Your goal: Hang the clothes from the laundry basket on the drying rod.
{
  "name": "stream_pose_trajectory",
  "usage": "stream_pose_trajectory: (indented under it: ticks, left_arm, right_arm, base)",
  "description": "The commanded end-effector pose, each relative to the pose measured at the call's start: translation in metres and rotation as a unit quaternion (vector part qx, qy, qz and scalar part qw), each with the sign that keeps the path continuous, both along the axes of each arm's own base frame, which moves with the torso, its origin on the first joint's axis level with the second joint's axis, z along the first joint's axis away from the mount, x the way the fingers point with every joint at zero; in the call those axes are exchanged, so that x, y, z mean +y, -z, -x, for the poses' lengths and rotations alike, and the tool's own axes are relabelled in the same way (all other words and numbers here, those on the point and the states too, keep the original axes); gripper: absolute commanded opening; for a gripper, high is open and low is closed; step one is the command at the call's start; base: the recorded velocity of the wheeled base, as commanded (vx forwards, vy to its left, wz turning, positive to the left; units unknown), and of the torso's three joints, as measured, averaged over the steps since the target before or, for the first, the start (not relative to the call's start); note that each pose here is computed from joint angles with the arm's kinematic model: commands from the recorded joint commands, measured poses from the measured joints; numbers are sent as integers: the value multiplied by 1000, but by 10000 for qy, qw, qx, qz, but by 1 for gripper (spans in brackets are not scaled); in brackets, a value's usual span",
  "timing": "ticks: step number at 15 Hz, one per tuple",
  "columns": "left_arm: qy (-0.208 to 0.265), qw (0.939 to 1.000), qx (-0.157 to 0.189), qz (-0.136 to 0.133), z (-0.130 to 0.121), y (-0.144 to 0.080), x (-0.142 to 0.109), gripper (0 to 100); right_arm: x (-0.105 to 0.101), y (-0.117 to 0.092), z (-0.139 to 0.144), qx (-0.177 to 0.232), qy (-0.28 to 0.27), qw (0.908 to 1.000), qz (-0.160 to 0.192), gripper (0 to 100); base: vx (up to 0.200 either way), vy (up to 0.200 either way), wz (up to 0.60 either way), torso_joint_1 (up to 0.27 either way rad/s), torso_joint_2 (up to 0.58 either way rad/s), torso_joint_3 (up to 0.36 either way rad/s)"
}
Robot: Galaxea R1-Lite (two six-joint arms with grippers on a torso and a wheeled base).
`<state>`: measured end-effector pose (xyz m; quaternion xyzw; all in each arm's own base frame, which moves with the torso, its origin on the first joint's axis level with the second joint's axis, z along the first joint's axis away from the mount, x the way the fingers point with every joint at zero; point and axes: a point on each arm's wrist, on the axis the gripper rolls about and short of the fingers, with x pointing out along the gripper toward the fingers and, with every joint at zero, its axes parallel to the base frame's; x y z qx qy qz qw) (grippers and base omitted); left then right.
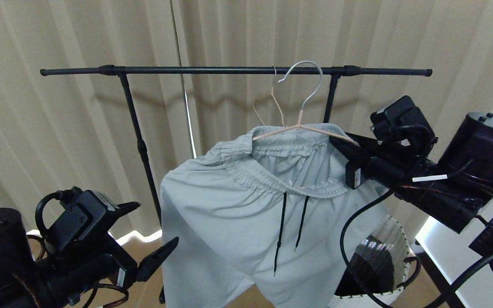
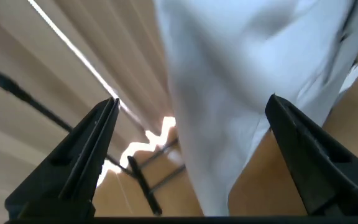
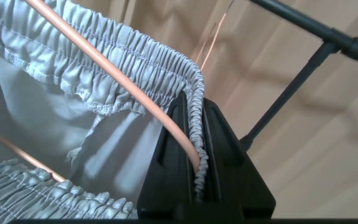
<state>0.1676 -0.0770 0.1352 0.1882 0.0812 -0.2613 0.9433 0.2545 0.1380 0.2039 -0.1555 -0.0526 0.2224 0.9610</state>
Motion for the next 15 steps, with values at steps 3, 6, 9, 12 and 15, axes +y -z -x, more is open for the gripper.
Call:
stream_pose_trajectory:
  ticks: [3, 6, 9, 12, 15]
  left_arm:
    - [-53, 9998, 198, -33, -11, 10, -4, 100]
    - [-81, 9998, 173, -31, -23, 17, -8, 0]
    - [-260, 9996, 124, -57, -32, 27, -3, 0]
    - [-766, 9950, 66, -643, -25, 42, 25, 0]
    - [-1024, 9917, -44, -782, -25, 45, 38, 0]
  right_arm:
    - [-4, -7, 12, -89, -70, 9999, -82, 0]
    - [-1, -8, 15, -115, -124, 9998, -98, 0]
    - [-1, -9, 14, -125, -117, 9998, -112, 0]
    - [-12, -12, 10, -148, 119, 9997, -156, 0]
    - [-19, -11, 7, -126, 249, 9995, -151, 0]
  base:
    - [0, 0, 0, 0, 0, 0]
    - [0, 0, 0, 0, 0, 0]
    - [0, 0, 0, 0, 0, 0]
    - [0, 0, 0, 0, 0, 0]
    - [0, 0, 0, 0, 0, 0]
